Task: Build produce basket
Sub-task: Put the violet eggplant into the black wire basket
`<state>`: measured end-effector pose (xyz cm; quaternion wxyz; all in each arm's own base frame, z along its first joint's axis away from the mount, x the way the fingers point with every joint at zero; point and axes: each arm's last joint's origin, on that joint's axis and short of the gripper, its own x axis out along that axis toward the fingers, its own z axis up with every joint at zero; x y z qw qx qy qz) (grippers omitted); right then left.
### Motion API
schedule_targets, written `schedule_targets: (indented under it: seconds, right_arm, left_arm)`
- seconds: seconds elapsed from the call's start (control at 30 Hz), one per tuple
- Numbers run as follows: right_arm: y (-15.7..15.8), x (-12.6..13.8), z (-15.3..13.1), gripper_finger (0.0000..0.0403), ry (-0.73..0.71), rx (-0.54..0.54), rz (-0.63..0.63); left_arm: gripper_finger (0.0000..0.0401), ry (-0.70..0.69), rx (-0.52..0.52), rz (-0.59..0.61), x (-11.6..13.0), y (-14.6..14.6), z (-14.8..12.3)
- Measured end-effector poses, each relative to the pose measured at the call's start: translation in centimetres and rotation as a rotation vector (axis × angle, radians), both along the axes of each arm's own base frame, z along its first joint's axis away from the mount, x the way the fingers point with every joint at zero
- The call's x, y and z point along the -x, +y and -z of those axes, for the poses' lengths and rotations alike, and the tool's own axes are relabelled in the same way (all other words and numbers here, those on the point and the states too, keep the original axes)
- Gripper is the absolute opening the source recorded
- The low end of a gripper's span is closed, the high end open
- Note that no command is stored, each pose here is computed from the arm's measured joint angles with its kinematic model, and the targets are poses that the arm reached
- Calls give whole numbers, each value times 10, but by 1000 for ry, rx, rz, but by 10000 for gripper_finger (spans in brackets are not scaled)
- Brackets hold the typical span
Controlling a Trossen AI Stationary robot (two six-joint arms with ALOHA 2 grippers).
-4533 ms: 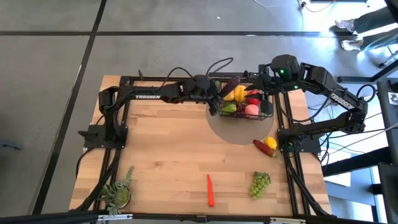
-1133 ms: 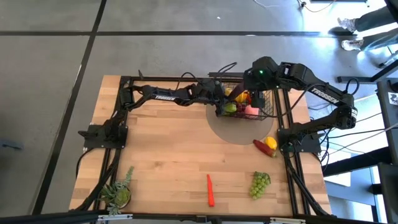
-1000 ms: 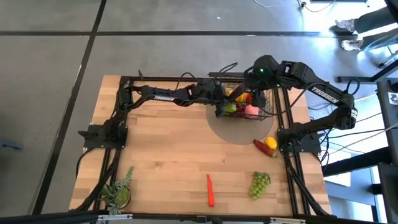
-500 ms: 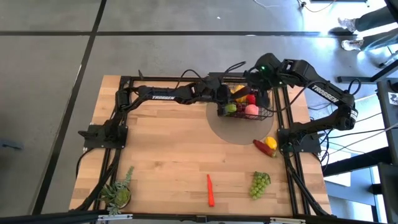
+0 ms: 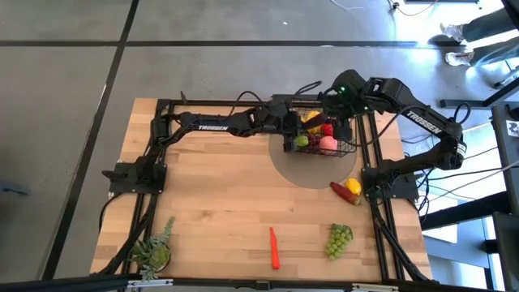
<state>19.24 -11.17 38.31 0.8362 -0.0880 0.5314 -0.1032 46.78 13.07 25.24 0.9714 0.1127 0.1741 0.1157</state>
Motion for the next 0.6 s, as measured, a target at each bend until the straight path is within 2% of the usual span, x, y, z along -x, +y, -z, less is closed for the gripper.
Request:
schedule_targets:
  seconds: [0.3,0.6]
  right_arm:
    - [0,0,0,113,0,1,0]
    - [-1,-1,0,112,-7,4,6]
  left_arm:
    - [37,1,0,-4,0,0,0]
    - [67,1,-7,-91,0,0,0]
